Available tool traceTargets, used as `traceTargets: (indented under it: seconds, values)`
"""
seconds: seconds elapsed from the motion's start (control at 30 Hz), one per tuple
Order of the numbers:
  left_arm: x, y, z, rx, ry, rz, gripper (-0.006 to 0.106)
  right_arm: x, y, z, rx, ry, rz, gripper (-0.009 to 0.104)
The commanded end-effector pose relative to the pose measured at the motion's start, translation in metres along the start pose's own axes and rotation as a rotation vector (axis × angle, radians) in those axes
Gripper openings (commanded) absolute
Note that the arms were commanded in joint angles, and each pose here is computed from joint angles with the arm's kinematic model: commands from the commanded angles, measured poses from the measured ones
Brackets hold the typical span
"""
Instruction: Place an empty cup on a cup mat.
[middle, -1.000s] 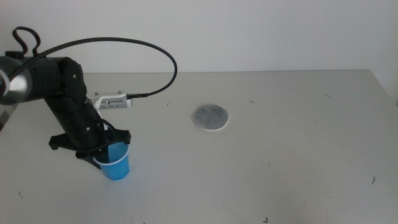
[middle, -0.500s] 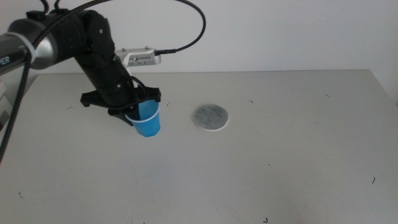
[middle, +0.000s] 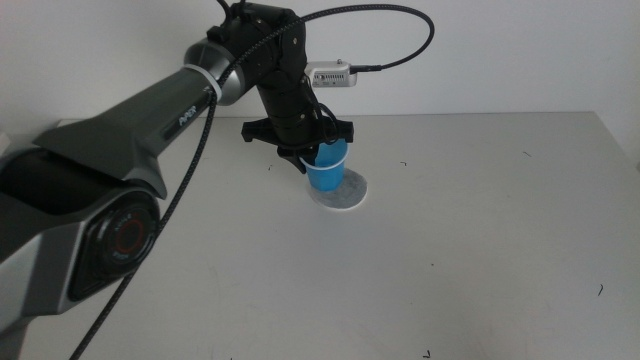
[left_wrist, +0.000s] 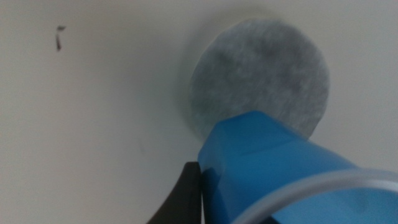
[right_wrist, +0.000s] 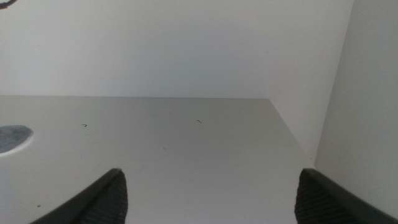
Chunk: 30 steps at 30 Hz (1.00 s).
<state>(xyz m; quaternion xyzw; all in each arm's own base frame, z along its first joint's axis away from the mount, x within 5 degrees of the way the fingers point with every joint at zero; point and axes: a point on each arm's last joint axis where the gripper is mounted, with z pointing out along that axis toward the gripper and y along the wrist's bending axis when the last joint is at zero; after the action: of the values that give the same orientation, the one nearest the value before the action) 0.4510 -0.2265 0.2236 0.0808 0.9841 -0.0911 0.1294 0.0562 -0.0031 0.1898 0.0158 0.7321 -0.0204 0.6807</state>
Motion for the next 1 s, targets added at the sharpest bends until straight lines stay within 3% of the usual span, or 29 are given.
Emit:
traceTargets:
  seconds: [0.0,0.53,0.57,0.77,0.97]
  values:
    - [-0.01,-0.013,-0.035,0.033,-0.072,-0.001,0.0,-0.012,0.0,-0.003,-0.002,-0.109,-0.017,0.094]
    - [-0.019,-0.018,-0.002,0.039,-0.064,-0.01,0.0,-0.012,0.0,-0.003,-0.002,-0.109,-0.017,0.094]
    - [-0.018,-0.018,-0.002,0.039,-0.056,-0.008,0.017,-0.012,0.0,-0.003,-0.002,-0.109,-0.017,0.094]
    - [-0.02,-0.018,-0.007,0.046,-0.081,0.012,0.064,-0.012,0.0,-0.003,-0.002,-0.109,-0.017,0.094]
    - [-0.022,-0.02,-0.029,0.055,-0.123,0.07,0.1,-0.012,0.0,-0.003,-0.002,-0.109,-0.017,0.094]
